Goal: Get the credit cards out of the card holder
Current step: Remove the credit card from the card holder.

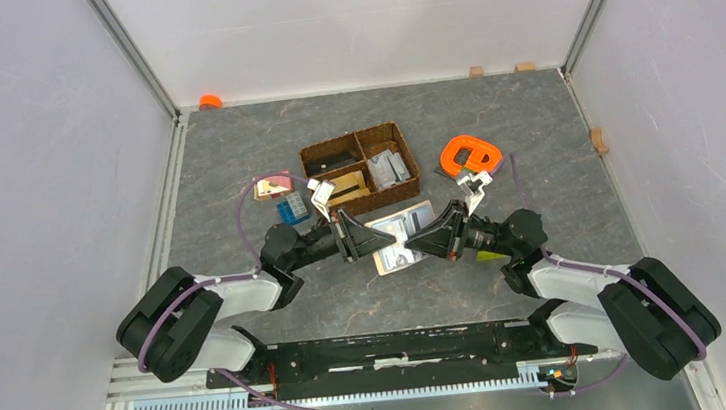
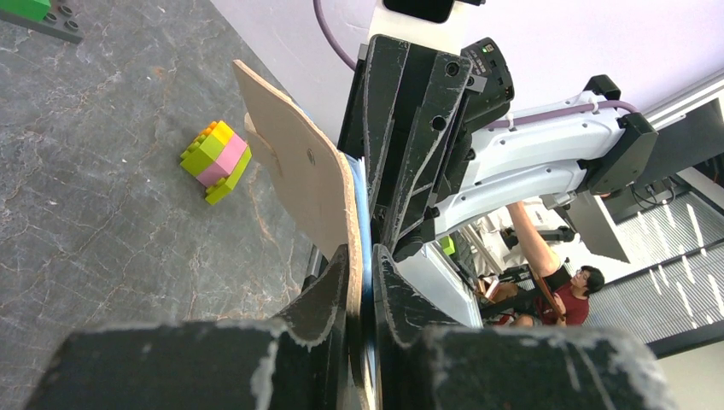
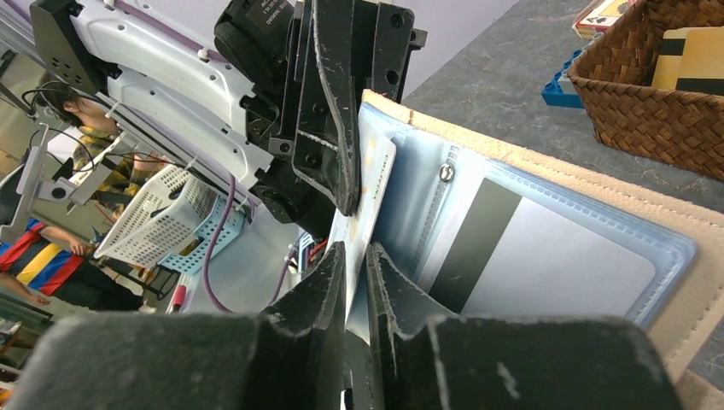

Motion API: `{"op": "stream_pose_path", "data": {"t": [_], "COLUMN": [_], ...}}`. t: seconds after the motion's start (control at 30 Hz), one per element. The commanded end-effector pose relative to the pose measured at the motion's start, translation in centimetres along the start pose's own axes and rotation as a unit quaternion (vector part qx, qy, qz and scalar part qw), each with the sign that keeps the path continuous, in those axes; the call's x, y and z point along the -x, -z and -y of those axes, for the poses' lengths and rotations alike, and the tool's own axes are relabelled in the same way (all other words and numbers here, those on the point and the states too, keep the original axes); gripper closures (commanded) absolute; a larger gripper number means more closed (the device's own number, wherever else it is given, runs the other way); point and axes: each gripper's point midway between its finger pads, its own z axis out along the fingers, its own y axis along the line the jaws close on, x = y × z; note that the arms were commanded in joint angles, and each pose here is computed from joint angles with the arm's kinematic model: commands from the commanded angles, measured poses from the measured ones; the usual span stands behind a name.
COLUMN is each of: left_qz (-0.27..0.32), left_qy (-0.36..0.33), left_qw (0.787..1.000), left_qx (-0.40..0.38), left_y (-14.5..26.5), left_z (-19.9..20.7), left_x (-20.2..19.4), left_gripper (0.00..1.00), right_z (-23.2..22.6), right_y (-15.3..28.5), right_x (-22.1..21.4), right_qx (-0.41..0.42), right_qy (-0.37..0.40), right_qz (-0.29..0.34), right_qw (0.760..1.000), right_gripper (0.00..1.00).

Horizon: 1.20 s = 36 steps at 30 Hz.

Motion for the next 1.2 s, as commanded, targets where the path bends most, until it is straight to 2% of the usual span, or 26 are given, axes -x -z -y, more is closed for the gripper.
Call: {"op": "stream_pose_path", "data": {"t": [0.0, 0.1, 0.2, 0.3, 0.5, 0.63, 1.1, 1.17], "left_qz": [0.017, 0.017, 0.022, 0.031, 0.033, 0.036, 0.063, 0.063], "left_qy": [-0.032, -0.034, -0.036, -0.045, -0.050, -0.053, -0.068, -0.067], "left_qw": [0.999, 0.998, 0.998, 0.998, 0.997, 0.997, 0.995, 0.995], "left_qx": [-0.039, -0.042, -0.042, -0.038, -0.039, -0.044, -0.035, -0.034], "left_y": [-0.6, -0.6, -0.3, 0.0, 0.1, 0.2, 1.0, 1.1], "left_z": [2.3, 2.4, 2.5, 2.7, 2.9, 3.1, 3.3, 3.3], "left_x": [1.7, 1.7, 1.8, 2.0, 2.0, 2.1, 2.9, 2.9], "left_gripper": [0.98, 0.95, 0.80, 0.75, 0.78, 0.84, 0.84, 0.89], "right_z": [-1.6, -1.6, -1.5, -0.7, -0.3, -0.1, 0.2, 0.1], "right_y": [-0.7, -0.8, -0.6, -0.6, -0.2, 0.1, 0.7, 0.7], "right_x": [1.1, 1.1, 1.2, 1.2, 1.5, 1.8, 2.3, 2.3], "right_qx": [0.035, 0.036, 0.031, 0.010, -0.002, -0.004, -0.012, -0.009], "right_qy": [0.023, 0.021, 0.021, 0.024, 0.022, 0.017, 0.013, 0.014], "right_qz": [0.009, 0.008, 0.014, 0.015, 0.022, 0.030, 0.045, 0.045], "right_qw": [0.999, 0.999, 0.999, 1.000, 1.000, 0.999, 0.999, 0.999], "right_gripper": [0.81, 0.89, 1.00, 1.00, 1.00, 1.00, 1.00, 1.00]}}
